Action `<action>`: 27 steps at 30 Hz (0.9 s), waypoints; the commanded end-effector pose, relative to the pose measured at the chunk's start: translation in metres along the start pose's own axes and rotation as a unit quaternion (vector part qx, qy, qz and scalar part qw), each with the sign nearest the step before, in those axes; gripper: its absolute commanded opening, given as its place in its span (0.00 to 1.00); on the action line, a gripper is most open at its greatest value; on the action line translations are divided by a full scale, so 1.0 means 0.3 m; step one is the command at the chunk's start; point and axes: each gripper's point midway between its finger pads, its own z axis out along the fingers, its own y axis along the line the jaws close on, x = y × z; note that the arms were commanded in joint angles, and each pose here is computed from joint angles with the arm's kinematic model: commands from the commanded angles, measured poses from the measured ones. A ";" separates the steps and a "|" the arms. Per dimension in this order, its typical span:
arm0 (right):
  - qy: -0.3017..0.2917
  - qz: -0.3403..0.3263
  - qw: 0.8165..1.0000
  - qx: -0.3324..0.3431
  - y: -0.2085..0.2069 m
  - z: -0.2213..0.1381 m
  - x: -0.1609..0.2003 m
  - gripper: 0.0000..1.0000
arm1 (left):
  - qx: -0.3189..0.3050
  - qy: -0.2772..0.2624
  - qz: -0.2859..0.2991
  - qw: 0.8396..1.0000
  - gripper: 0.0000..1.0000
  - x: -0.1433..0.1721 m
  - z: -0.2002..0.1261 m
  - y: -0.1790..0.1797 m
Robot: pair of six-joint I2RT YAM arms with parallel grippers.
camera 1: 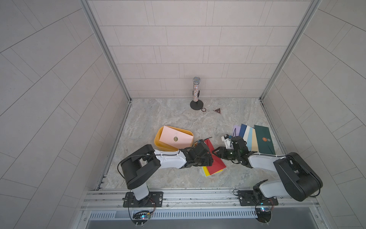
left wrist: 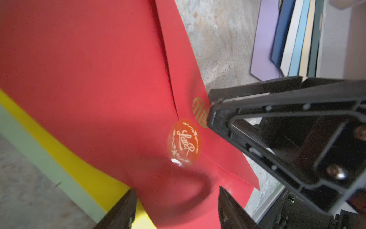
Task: Put the sealed envelopes into the storage box
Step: Pick up the envelope from the center of the board.
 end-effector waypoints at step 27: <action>-0.018 0.115 0.986 -0.122 0.154 -0.189 0.042 0.46 | 0.045 -0.008 -0.005 0.999 0.69 -0.012 0.012 -0.027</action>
